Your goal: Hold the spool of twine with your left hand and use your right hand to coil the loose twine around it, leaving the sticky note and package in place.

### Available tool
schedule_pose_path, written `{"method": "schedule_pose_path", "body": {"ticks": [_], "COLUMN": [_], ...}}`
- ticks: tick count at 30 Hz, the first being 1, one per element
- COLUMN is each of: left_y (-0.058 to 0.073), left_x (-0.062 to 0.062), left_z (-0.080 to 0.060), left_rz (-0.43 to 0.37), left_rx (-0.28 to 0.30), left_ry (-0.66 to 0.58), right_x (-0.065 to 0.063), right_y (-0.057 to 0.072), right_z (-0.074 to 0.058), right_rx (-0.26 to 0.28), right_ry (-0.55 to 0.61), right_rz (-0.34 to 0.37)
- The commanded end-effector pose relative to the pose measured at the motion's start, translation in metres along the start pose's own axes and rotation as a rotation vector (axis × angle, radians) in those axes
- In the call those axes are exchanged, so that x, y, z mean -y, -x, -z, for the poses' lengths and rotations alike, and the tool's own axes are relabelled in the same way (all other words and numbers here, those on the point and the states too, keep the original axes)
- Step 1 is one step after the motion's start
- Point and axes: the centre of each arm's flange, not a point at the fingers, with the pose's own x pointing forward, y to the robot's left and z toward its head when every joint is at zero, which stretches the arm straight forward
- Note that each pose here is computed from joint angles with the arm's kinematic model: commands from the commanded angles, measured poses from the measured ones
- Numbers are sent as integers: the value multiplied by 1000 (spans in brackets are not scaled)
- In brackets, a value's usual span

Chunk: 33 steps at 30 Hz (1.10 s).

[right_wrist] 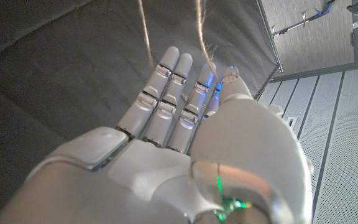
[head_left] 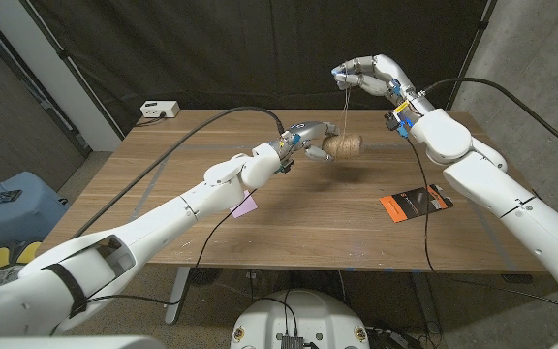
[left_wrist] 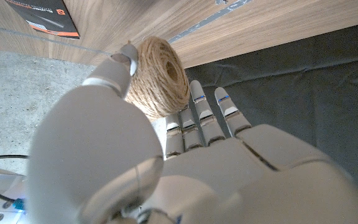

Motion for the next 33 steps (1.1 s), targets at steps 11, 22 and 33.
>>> {"method": "schedule_pose_path", "body": {"ticks": [11, 22, 33], "left_y": [12, 15, 15], "left_x": [-5, -8, -10], "left_z": [-2, -6, -12], "left_rz": [-1, -12, -10], "left_rx": [14, 33, 54], "left_ry": [4, 11, 12], "right_x": [15, 16, 19], "right_y": [3, 2, 5], "right_z": [19, 30, 50], "right_rx": [-48, -77, -135], "right_ry": [20, 21, 3], "right_rz": [20, 18, 35]}}
